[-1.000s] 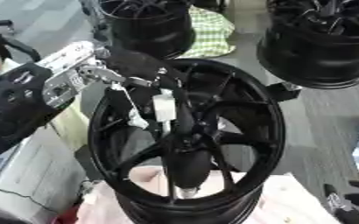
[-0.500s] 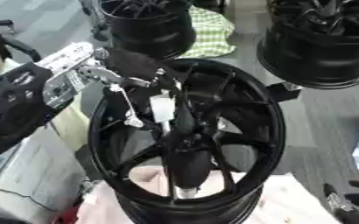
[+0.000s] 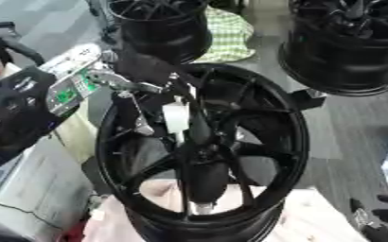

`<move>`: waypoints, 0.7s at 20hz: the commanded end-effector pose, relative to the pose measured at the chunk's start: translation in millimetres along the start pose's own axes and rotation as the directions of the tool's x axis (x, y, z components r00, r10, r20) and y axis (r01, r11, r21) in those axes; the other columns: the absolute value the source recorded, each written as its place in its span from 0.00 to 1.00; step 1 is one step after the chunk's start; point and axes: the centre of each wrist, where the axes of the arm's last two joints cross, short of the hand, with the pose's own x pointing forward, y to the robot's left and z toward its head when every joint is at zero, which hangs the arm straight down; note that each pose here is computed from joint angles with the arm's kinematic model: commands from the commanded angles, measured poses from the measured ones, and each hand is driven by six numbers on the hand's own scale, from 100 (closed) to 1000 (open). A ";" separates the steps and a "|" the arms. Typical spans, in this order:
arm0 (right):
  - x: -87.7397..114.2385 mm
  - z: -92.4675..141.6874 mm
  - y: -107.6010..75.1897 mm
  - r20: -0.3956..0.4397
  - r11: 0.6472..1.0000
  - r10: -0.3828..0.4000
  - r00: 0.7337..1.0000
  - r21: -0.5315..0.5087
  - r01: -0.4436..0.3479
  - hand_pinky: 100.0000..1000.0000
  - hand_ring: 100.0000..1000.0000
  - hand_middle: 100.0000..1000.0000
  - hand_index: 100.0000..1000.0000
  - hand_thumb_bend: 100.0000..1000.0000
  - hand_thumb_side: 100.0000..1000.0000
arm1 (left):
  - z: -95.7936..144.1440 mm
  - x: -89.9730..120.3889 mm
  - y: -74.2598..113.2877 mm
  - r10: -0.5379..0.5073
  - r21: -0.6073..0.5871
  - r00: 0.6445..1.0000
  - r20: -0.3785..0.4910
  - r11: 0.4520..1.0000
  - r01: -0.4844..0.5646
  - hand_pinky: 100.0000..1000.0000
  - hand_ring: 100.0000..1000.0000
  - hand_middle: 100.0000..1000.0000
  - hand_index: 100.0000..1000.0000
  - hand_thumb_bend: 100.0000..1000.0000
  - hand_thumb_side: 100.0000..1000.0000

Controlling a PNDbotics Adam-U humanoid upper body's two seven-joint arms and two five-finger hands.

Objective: Pull the pin out of the wheel hub.

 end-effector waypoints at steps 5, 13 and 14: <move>4.1 -4.9 -6.8 0.024 1.000 0.019 1.000 -0.007 -0.018 0.66 0.58 0.70 0.93 0.36 0.27 | 11.0 -7.2 14.9 -0.190 -0.259 0.945 0.267 0.930 0.261 0.47 1.00 0.58 0.80 0.18 0.24; 4.6 -5.2 -6.8 0.025 1.000 0.019 0.999 -0.007 -0.019 0.66 0.58 0.70 0.93 0.36 0.27 | 9.4 -7.8 17.0 -0.187 -0.244 0.944 0.270 0.936 0.255 0.44 1.00 0.50 0.72 0.18 0.23; 4.7 -5.2 -6.8 0.026 1.000 0.019 0.999 -0.007 -0.019 0.66 0.58 0.70 0.93 0.36 0.27 | 9.0 -7.6 17.1 -0.188 -0.245 0.944 0.271 0.935 0.256 0.43 1.00 0.49 0.71 0.18 0.23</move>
